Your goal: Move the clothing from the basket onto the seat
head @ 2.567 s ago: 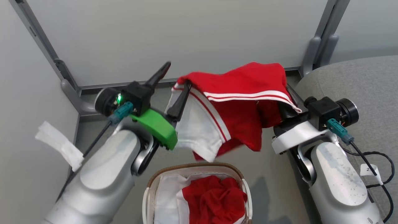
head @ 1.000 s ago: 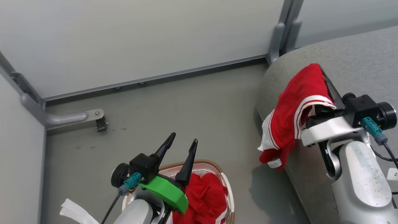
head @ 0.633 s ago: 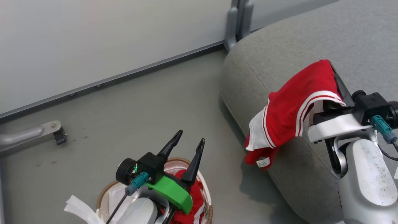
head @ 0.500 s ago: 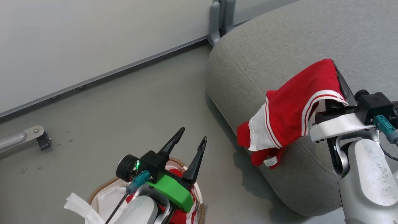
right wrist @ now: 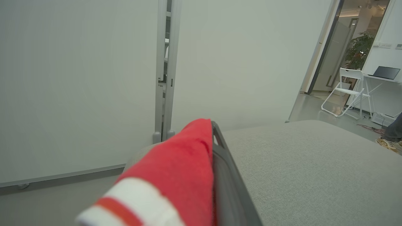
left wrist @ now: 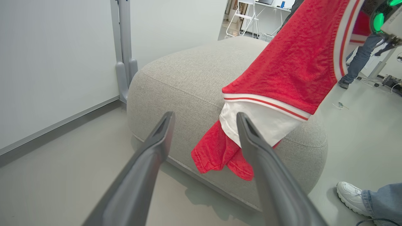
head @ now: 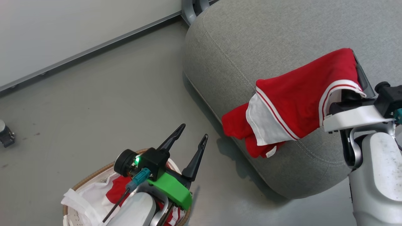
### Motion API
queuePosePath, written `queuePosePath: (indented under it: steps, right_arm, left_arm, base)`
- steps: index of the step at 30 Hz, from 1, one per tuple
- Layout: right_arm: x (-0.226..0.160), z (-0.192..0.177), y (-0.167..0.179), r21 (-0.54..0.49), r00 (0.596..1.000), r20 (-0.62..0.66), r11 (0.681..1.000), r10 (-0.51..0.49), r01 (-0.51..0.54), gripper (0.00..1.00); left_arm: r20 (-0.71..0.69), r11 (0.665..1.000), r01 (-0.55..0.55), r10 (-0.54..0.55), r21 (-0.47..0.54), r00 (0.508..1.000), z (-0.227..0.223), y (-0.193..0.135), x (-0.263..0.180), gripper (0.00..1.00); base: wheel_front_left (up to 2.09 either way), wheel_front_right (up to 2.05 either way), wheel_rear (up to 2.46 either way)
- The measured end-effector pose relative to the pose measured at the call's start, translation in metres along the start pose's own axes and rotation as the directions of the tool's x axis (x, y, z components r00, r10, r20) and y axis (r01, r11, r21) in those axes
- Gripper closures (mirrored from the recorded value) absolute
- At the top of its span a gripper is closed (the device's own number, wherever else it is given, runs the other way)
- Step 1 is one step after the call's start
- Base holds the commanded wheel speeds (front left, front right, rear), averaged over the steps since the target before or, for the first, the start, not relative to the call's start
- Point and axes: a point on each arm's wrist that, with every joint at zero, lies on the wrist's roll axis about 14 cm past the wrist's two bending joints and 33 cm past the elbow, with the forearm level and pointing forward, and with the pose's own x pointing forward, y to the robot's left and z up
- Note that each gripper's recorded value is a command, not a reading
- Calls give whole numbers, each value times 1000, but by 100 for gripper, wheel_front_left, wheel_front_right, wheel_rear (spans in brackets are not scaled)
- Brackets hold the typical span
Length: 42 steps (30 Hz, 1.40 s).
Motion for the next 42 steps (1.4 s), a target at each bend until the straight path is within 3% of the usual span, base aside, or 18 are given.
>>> queuePosePath:
  steps: [7, 14, 22, 29, 33, 37, 42]
  right_arm:
    - [35, 4, -4, -49, 999, 31, 998, -26, 28, 100]
    - [93, 33, 4, -136, 989, 144, 990, -17, 37, 100]
    - [170, 94, -4, -227, 939, 342, 967, -32, 116, 100]
    - [218, 102, -19, -316, 935, 350, 932, -58, 176, 100]
    - [236, 73, -26, -355, 959, 270, 916, -90, 186, 100]
    - [241, 11, -27, -346, 984, 122, 923, -131, 166, 100]
    - [227, -74, -16, -336, 986, -71, 934, -153, 121, 100]
  left_arm:
    - [-5, 1000, -6, 6, 7, 1000, -6, 16, 1, 0]
    - [11, 998, -54, 54, 12, 998, -6, 44, -4, 0]
    - [9, 992, -130, 129, 8, 992, -18, 78, -16, 0]
    - [3, 980, -201, 201, -11, 980, -29, 102, -31, 0]
    - [-13, 972, -235, 235, -12, 972, -39, 116, -39, 0]
    - [-36, 966, -256, 256, -18, 966, -52, 125, -47, 0]
    - [-64, 963, -268, 266, -32, 962, -68, 133, -52, 0]
  base:
    - [0, 0, 0]
    - [0, 0, 0]
    - [0, 0, 0]
    - [0, 0, 0]
    - [0, 0, 0]
    - [0, 0, 0]
    - [0, 0, 0]
